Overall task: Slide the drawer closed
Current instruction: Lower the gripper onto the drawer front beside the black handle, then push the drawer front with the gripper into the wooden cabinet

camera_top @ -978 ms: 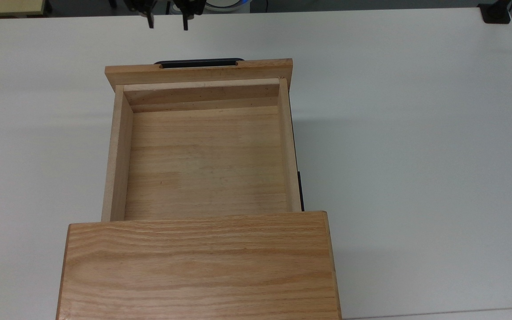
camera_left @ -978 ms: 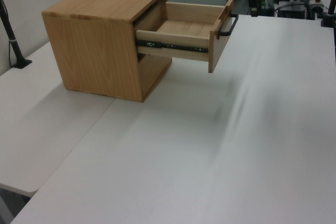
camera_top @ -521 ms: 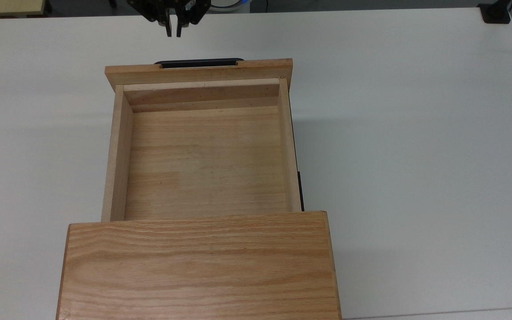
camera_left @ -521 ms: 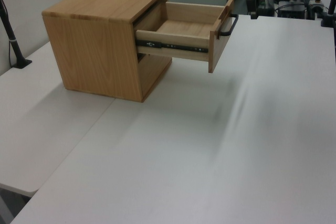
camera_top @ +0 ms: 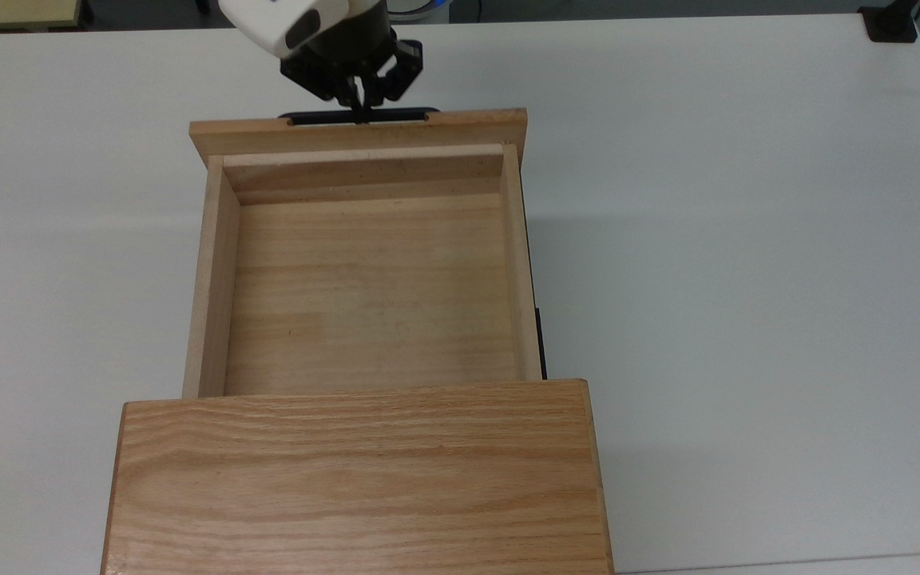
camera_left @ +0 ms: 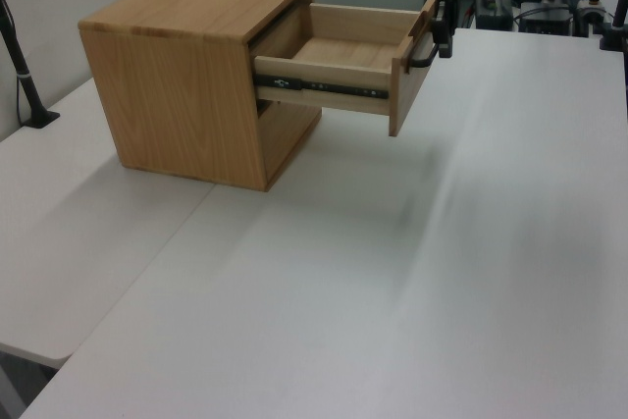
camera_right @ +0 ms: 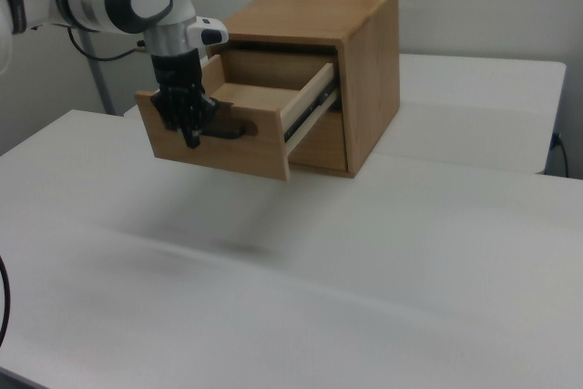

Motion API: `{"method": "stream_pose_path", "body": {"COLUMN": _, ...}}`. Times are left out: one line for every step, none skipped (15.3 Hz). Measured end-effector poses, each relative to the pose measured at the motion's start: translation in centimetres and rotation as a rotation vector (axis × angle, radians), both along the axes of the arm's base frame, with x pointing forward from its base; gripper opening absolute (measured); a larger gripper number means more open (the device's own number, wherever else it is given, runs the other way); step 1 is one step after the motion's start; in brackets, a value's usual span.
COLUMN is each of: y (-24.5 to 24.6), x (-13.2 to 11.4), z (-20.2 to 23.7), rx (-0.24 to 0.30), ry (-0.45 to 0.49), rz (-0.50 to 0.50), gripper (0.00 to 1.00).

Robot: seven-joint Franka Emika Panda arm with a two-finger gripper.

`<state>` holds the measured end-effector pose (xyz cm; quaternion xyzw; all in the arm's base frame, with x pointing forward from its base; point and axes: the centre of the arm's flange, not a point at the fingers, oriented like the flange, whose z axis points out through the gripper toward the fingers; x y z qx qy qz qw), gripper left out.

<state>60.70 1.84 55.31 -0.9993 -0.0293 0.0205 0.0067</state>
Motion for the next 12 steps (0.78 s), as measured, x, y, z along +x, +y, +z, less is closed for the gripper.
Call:
{"method": "stream_pose_path", "body": {"y": 0.3, "x": 0.5, "z": -0.1, "rx": 0.011, "ry": -0.014, "rz": -0.001, "gripper": 0.03}}
{"method": "stream_pose_path", "body": {"y": 0.4, "x": 1.0, "z": -0.1, "rx": 0.016, "ry": -0.030, "rz": -0.002, "gripper": 0.01}}
{"method": "stream_pose_path", "body": {"y": 0.6, "x": 1.4, "z": -0.2, "rx": 0.021, "ry": -0.049, "rz": -0.007, "gripper": 0.01}}
{"method": "stream_pose_path", "body": {"y": 0.7, "x": 1.9, "z": -0.2, "rx": 0.022, "ry": -0.074, "rz": -0.019, "gripper": 0.01}}
{"method": "stream_pose_path", "body": {"y": 0.8, "x": 2.5, "z": -0.2, "rx": 0.021, "ry": -0.102, "rz": -0.036, "gripper": 0.01}}
{"method": "stream_pose_path", "body": {"y": 0.9, "x": 3.1, "z": -0.2, "rx": 0.021, "ry": -0.131, "rz": -0.053, "gripper": 0.01}}
{"method": "stream_pose_path", "body": {"y": 1.0, "x": 3.8, "z": -0.3, "rx": 0.020, "ry": -0.160, "rz": -0.071, "gripper": 0.01}}
{"method": "stream_pose_path", "body": {"y": 1.2, "x": 4.5, "z": -0.3, "rx": 0.019, "ry": -0.184, "rz": -0.086, "gripper": 0.01}}
{"method": "stream_pose_path", "body": {"y": 1.4, "x": 5.3, "z": -0.2, "rx": 0.018, "ry": -0.205, "rz": -0.100, "gripper": 0.01}}
{"method": "stream_pose_path", "body": {"y": 1.6, "x": 6.1, "z": -0.1, "rx": 0.017, "ry": -0.229, "rz": -0.114, "gripper": 0.01}}
{"method": "stream_pose_path", "body": {"y": 1.8, "x": 6.9, "z": 0.1, "rx": 0.016, "ry": -0.255, "rz": -0.128, "gripper": 0.01}}
{"method": "stream_pose_path", "body": {"y": 2.0, "x": 7.7, "z": 0.1, "rx": 0.017, "ry": -0.283, "rz": -0.141, "gripper": 0.01}}
